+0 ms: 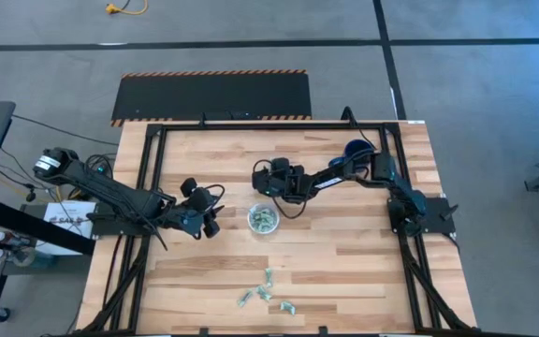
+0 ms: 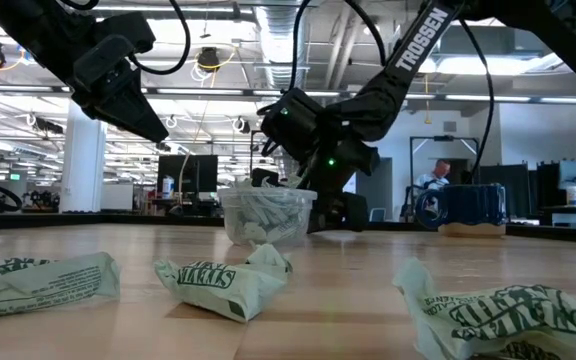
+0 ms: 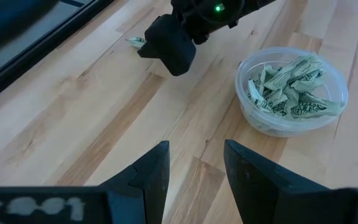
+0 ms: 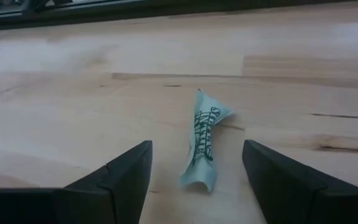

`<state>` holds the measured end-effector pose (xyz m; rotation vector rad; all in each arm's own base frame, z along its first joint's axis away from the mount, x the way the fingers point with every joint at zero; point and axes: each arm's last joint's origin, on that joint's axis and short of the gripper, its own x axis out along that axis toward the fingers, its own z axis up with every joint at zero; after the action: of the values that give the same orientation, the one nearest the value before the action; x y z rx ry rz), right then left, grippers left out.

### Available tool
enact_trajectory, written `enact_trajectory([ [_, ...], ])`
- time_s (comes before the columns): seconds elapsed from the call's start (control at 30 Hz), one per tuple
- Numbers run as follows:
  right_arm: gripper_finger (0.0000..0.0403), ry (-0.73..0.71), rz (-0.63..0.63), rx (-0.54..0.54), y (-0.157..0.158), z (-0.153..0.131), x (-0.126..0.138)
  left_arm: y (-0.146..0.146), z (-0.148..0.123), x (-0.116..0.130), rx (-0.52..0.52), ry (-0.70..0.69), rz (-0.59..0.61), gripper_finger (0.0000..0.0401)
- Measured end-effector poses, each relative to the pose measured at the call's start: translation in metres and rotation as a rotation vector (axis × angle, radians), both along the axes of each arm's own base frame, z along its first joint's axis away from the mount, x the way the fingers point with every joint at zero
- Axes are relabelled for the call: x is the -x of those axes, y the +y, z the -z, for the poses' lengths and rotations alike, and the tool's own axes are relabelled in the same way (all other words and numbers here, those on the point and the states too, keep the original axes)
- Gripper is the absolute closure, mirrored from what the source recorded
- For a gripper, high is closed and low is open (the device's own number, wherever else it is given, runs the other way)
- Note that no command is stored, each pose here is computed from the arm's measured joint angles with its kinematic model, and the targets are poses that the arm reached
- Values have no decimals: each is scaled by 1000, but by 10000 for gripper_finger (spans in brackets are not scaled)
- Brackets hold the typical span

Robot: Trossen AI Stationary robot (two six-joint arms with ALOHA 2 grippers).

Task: Pick and place items into bin
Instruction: Put the stevia packet into the transparent bin

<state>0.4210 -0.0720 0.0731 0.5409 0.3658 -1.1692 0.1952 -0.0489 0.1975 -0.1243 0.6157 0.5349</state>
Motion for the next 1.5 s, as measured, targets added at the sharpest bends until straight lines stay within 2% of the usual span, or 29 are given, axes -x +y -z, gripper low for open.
enact_trajectory([
  [0.17,187,0,1,3,0,1,0,0,0,0,0,0,0,257],
  [0.47,321,8,-2,1,0,2,1,0,0,0,-3,-1,-2,257],
  [0.67,389,44,-42,17,2,2,0,0,0,0,-3,-1,-2,257],
  [0.97,394,130,-151,78,17,-7,-3,0,0,0,-3,0,-1,257],
  [1.3,399,174,-264,209,50,-74,2,0,0,0,-4,1,-1,257],
  [1.5,398,270,-491,253,86,-115,15,0,0,0,-4,1,-1,257],
])
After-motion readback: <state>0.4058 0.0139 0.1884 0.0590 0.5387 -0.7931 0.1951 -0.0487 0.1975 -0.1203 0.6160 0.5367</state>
